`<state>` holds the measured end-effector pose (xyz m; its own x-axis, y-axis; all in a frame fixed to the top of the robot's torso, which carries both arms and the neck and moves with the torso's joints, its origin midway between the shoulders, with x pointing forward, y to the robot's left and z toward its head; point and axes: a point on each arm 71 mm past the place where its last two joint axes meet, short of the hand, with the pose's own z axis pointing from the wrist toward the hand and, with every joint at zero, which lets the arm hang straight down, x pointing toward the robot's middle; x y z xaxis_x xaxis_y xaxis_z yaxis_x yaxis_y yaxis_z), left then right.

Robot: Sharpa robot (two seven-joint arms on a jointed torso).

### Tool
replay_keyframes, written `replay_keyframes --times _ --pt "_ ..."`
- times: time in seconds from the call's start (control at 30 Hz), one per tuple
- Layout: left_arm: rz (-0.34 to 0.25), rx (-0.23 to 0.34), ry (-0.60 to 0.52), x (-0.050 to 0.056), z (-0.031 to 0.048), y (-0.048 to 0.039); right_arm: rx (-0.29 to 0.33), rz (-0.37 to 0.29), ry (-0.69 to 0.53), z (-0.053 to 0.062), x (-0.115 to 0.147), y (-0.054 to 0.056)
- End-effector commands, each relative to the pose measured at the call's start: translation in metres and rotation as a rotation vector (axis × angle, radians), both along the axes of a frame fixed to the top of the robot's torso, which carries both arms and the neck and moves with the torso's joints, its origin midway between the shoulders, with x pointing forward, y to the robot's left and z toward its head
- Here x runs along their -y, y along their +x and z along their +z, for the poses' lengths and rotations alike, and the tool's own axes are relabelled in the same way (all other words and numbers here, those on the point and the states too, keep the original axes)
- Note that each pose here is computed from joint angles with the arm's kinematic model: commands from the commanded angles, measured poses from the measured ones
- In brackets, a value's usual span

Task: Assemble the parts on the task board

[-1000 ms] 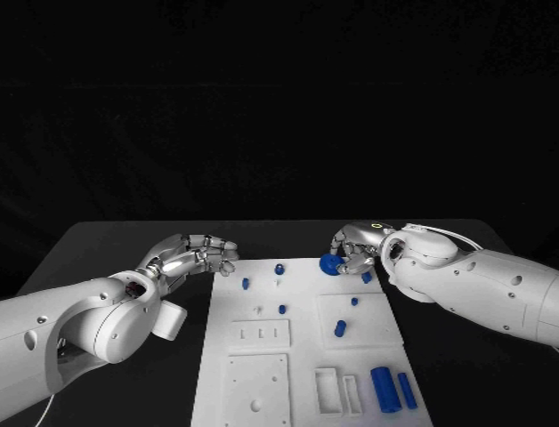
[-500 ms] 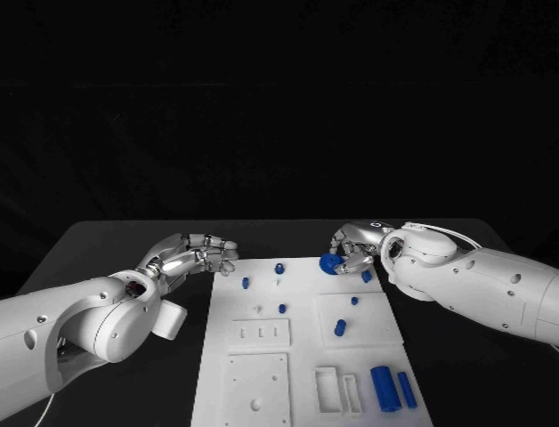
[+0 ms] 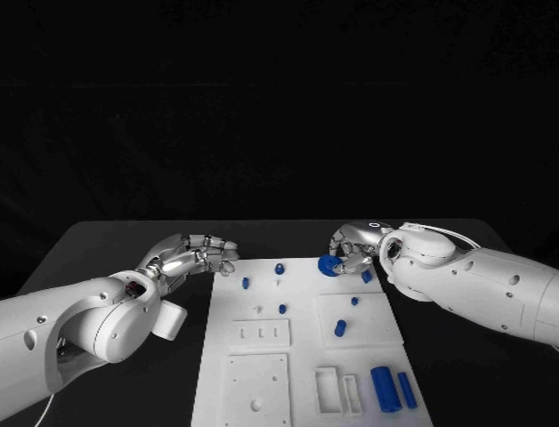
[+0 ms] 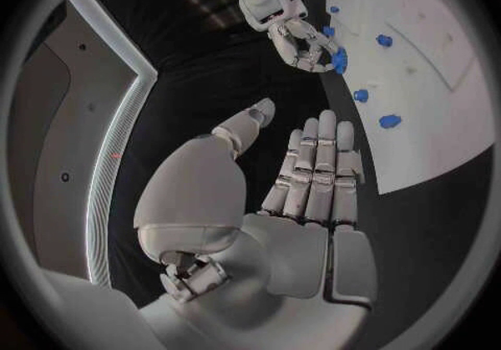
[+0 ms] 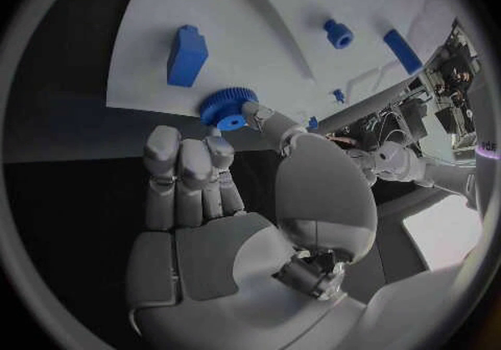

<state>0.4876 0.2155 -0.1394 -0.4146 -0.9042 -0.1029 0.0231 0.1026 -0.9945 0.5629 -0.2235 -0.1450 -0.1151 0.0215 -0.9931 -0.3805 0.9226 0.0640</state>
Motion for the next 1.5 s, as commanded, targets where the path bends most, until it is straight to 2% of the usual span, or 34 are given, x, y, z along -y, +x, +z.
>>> replay_keyframes --times 0.03,0.37,0.7,1.5 --pt "-0.008 0.009 -0.001 0.0014 0.0017 -0.0006 -0.046 0.016 -0.074 -0.0150 -0.0034 -0.0042" --pt "-0.006 0.010 0.001 0.0007 0.0018 -0.0009 -0.021 0.017 -0.096 -0.0157 -0.0061 -0.0054" --pt "-0.004 0.010 0.002 -0.0001 0.0018 -0.0006 0.018 0.014 -0.066 -0.0127 -0.0068 -0.0059" --pt "-0.004 0.010 0.002 -0.0005 0.0017 -0.0005 0.010 0.013 -0.060 -0.0136 -0.0091 -0.0056"
